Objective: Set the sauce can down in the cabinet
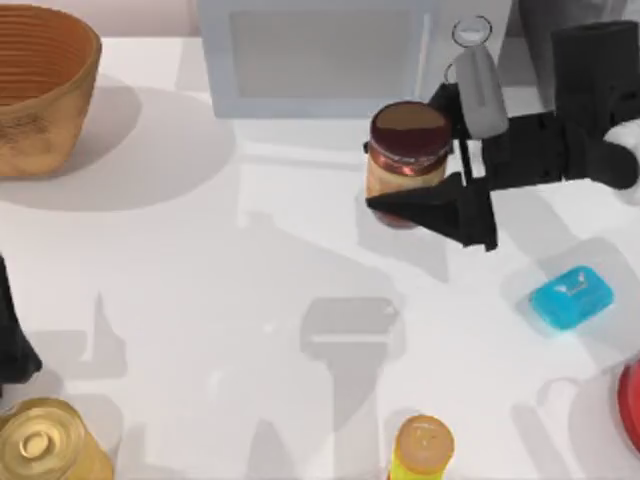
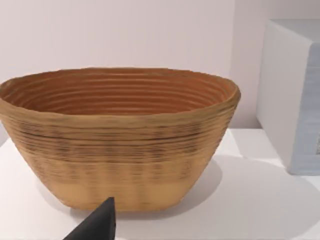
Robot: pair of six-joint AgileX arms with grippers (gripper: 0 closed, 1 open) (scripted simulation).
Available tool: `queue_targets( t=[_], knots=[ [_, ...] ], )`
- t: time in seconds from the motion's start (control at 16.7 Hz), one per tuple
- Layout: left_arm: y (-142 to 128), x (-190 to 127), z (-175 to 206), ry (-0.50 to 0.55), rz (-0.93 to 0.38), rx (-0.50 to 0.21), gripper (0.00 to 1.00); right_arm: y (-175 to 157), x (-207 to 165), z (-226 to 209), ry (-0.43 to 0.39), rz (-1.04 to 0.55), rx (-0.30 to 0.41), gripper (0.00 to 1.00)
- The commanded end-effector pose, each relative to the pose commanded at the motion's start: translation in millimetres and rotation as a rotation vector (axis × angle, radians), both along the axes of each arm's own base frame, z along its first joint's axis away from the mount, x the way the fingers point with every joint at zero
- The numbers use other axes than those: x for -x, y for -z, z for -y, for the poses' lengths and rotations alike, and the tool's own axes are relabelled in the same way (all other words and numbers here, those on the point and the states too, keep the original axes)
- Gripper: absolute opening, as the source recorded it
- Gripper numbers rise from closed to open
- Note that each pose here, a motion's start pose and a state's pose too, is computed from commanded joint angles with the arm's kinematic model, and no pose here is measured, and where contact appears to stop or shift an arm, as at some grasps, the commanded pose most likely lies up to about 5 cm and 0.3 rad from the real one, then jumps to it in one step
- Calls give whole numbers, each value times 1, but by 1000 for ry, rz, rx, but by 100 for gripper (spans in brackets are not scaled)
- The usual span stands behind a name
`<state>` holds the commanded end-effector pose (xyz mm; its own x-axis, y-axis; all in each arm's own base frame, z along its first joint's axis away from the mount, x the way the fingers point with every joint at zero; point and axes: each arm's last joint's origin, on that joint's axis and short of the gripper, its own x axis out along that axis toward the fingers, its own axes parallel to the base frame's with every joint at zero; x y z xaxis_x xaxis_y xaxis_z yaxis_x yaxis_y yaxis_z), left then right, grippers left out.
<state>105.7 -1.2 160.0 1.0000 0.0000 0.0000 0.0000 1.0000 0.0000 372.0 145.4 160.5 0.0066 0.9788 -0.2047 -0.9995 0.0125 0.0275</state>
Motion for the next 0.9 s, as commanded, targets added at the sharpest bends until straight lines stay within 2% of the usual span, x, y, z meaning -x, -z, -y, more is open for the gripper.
queue_targets(
  t=[0.18, 0.42, 0.54, 0.72, 0.9],
  knots=[
    [0, 0, 0, 0, 0, 0, 100, -21, 1, 1, 1, 29, -7, 0],
    [0, 0, 0, 0, 0, 0, 100, -20, 1, 1, 1, 26, -6, 0],
    [0, 0, 0, 0, 0, 0, 100, -21, 5, 6, 33, 3, 8, 0],
    [0, 0, 0, 0, 0, 0, 100, -27, 21, 25, 154, -69, 55, 0],
    [0, 0, 0, 0, 0, 0, 100, -38, 51, 51, 338, -143, 109, 0]
  ],
)
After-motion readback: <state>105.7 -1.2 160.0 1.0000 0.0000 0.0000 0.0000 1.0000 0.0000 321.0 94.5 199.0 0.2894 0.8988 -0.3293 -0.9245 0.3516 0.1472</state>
